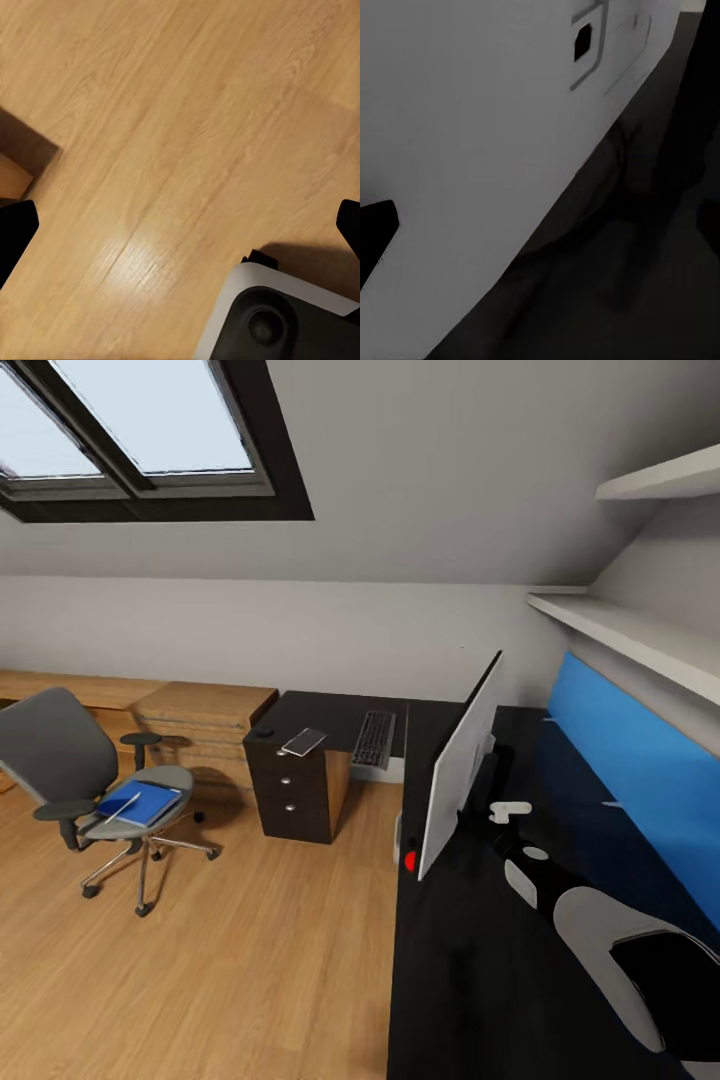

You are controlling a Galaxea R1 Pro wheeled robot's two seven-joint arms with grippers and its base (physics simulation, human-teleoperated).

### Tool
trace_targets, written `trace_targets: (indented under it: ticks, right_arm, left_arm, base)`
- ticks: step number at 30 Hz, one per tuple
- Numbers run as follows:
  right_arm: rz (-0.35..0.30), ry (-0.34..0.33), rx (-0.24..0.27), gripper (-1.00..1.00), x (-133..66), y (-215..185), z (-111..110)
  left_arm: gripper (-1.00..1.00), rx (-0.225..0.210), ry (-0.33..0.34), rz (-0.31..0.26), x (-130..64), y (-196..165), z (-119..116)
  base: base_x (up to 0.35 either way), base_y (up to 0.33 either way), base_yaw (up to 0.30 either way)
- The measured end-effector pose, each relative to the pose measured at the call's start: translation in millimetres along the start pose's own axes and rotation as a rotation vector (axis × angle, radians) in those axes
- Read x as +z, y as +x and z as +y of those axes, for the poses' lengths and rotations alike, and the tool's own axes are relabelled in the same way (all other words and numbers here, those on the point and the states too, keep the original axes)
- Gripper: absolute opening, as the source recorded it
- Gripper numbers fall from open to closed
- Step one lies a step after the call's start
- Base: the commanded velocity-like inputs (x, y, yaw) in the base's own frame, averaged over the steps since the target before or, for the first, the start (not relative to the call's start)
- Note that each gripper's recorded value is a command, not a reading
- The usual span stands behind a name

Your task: In the bedroom, organize the workspace by keeping the computer under the desk, ensuring the monitor is on the desk, placing the keyboard on the desk next to the monitor, placing the mouse on the desk next to the keyboard, moving the folder from the swivel chair onto the desk next to the mouse, stacking the notebook on top of the folder with the pen on top of the notebook, and positioning the swivel chair next to the desk.

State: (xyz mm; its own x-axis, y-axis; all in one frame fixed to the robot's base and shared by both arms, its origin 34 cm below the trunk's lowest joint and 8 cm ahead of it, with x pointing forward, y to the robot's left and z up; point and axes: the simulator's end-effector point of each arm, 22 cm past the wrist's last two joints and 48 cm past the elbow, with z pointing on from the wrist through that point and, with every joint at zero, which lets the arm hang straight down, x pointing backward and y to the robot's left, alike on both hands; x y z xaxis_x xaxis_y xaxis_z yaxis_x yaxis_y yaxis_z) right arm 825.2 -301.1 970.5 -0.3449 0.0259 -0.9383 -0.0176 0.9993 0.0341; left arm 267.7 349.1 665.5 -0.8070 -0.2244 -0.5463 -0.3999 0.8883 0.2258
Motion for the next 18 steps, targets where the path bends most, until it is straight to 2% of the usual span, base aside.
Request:
trace_targets:
  ticks: [6,18]
  right_arm:
    - [0.001,0.003,0.004,1.0,0.1,0.2,-0.1]
    - [0.002,0.005,0.008,1.0,0.2,0.3,-0.3]
  left_arm:
    - [1.0,0.0,0.0,0.0,-0.1,0.3,0.1]
    - [1.0,0.0,0.0,0.0,-0.1,0.3,0.2]
  base:
    - [0.0,0.003,0.122]
    - [0.0,0.0,0.263]
